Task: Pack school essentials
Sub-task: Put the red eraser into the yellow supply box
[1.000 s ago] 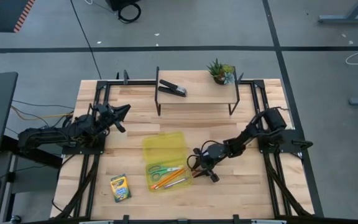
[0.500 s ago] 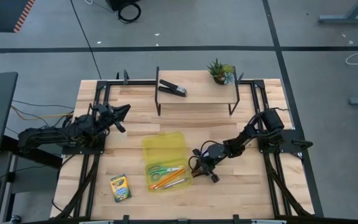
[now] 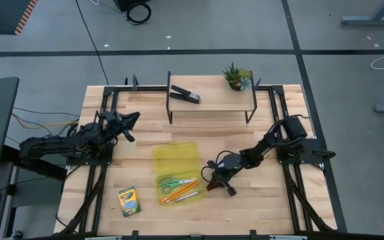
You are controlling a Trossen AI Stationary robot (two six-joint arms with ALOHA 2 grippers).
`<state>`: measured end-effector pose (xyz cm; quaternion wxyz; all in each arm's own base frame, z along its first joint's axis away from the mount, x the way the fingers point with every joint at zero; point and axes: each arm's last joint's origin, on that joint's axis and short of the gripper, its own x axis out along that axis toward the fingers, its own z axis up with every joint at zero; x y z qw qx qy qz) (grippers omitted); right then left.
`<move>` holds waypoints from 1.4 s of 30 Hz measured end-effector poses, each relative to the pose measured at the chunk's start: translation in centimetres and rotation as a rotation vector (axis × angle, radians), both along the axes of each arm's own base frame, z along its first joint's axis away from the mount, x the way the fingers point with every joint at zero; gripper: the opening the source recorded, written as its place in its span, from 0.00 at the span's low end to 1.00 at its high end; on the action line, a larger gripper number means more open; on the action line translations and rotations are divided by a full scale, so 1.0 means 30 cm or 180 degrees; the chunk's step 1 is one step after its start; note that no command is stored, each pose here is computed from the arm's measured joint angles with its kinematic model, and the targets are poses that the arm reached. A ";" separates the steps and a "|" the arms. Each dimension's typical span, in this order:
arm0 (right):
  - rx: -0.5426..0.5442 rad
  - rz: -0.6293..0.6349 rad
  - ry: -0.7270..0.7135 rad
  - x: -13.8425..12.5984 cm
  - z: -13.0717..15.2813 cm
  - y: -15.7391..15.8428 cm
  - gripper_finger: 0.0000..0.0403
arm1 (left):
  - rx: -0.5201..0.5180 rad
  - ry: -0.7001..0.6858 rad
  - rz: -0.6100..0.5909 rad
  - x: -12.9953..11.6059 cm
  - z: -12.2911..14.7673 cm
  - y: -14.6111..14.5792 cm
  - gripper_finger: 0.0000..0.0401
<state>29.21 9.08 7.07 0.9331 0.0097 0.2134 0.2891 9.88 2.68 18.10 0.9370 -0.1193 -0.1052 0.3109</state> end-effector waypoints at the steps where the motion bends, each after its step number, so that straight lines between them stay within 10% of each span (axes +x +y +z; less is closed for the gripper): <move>1: 0.0050 -0.0021 0.0004 0.000 0.018 0.000 0.09 | 0.0000 0.0000 0.0000 0.000 0.000 0.000 0.08; 17: -0.0275 -0.0623 0.0112 -0.049 0.305 -0.033 0.09 | 0.0000 -0.0001 -0.0002 0.000 0.000 0.000 0.10; 32: -0.0101 -0.0189 -0.0012 0.272 0.256 0.070 0.09 | 0.0000 0.0001 0.0000 0.000 0.000 0.000 0.09; 42: -0.0045 -0.0040 0.0065 0.286 0.246 0.079 0.09 | 0.0000 -0.0001 -0.0002 0.000 0.000 0.000 0.07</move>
